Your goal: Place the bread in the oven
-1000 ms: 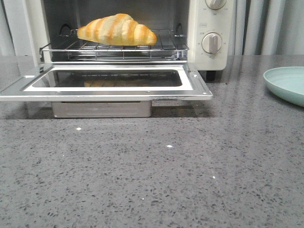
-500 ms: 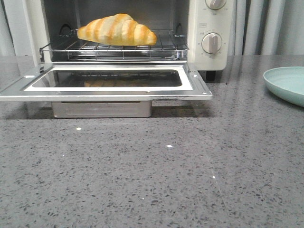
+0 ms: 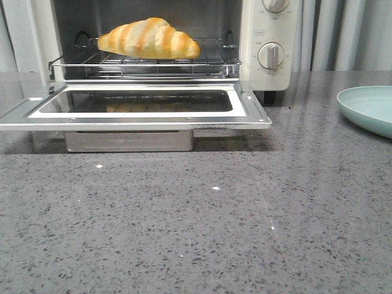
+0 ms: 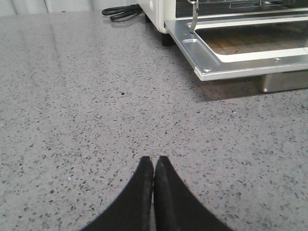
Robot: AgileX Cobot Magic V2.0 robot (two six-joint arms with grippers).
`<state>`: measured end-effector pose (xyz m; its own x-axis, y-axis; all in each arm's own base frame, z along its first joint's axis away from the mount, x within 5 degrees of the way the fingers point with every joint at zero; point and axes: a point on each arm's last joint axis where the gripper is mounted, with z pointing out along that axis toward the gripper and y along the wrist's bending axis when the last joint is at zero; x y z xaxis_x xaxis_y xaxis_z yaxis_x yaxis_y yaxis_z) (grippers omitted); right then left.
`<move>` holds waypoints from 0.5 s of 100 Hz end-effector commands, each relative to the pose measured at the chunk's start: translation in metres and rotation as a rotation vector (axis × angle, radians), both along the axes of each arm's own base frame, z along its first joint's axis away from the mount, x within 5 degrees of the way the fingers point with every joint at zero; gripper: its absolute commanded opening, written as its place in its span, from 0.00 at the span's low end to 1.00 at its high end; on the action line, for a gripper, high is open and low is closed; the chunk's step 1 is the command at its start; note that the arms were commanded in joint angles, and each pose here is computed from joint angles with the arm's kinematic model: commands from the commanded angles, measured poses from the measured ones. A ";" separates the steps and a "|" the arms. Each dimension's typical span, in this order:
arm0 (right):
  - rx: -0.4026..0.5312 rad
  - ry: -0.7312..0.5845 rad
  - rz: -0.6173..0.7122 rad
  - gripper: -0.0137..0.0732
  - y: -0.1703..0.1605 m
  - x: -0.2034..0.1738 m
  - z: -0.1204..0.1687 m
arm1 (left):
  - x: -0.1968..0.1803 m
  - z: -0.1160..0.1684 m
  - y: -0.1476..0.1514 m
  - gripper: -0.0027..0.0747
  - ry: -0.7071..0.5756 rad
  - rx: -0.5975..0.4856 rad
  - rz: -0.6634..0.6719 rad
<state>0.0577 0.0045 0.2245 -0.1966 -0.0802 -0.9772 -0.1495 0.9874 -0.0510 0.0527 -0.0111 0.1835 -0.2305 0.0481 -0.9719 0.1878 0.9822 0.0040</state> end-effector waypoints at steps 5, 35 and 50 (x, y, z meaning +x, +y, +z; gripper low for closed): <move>0.010 -0.131 -0.073 0.10 -0.001 0.007 -0.013 | 0.000 0.000 0.000 0.01 -0.069 -0.028 0.009; 0.009 -0.005 -0.203 0.10 -0.010 0.000 -0.045 | 0.000 0.000 0.000 0.01 -0.069 -0.028 0.009; -0.073 0.014 -0.205 0.10 -0.012 -0.004 -0.049 | 0.000 0.000 0.000 0.01 -0.069 -0.028 0.009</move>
